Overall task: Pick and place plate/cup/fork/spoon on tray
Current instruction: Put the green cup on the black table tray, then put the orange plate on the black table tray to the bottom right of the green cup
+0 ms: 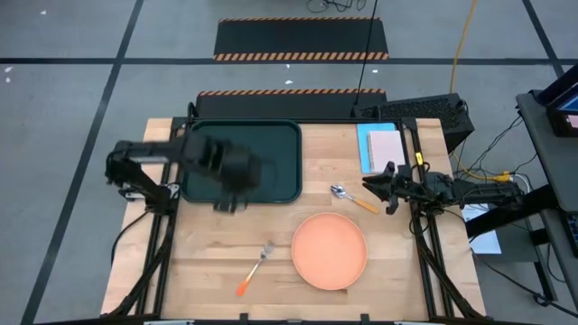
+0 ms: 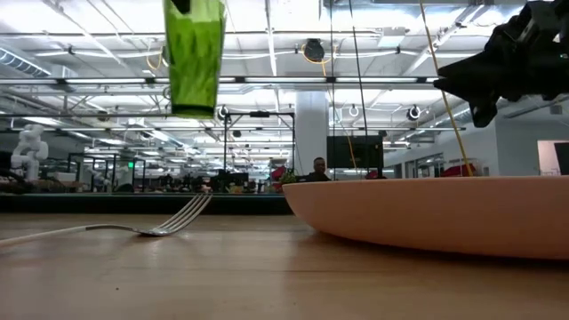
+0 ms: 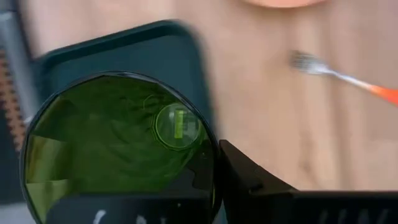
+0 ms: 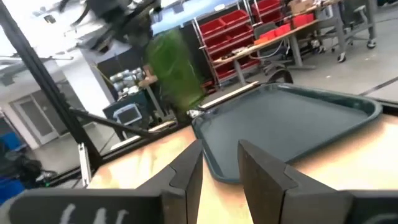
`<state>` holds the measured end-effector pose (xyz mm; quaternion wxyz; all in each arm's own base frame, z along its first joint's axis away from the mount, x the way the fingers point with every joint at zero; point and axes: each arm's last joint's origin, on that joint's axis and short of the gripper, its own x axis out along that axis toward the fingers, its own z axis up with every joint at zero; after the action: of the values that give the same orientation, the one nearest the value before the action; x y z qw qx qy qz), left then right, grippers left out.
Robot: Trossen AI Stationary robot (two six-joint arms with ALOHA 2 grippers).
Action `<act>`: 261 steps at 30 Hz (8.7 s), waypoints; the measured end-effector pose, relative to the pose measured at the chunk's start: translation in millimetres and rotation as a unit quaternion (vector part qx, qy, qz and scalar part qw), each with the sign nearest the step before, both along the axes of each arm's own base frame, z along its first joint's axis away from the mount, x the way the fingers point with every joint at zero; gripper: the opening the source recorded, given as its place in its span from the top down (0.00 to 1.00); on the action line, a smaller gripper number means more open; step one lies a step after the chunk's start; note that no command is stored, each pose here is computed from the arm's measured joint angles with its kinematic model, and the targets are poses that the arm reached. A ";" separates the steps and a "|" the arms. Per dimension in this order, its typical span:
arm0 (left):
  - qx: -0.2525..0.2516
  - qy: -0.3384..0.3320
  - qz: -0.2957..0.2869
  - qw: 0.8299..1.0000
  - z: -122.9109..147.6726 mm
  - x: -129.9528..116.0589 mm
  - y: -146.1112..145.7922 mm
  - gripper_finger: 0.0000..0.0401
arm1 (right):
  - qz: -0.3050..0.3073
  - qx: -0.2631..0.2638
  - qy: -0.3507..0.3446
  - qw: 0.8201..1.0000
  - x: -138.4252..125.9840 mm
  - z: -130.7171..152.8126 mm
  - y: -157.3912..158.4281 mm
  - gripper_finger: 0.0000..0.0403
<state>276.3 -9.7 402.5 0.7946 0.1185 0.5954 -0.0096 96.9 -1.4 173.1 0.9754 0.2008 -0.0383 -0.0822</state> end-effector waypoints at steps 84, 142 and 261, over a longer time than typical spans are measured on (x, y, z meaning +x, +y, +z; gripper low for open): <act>0.010 0.074 0.505 0.860 -112.2 -107.6 216.3 0.94 | -0.068 -0.151 0.065 0.984 3.5 -5.8 -3.7 0.76; 0.044 -0.001 0.543 0.839 -147.9 -115.6 241.4 0.66 | -0.069 -0.149 0.067 0.984 3.5 -6.2 -3.7 0.76; -0.055 -0.412 0.100 0.904 -132.0 -48.3 -63.1 0.65 | 0.276 -0.376 0.326 0.823 115.3 78.1 187.9 1.00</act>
<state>228.0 -72.8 270.6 0.9710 0.0074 0.2225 0.0867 212.3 186.5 251.2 0.9130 -0.2176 0.3106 0.1505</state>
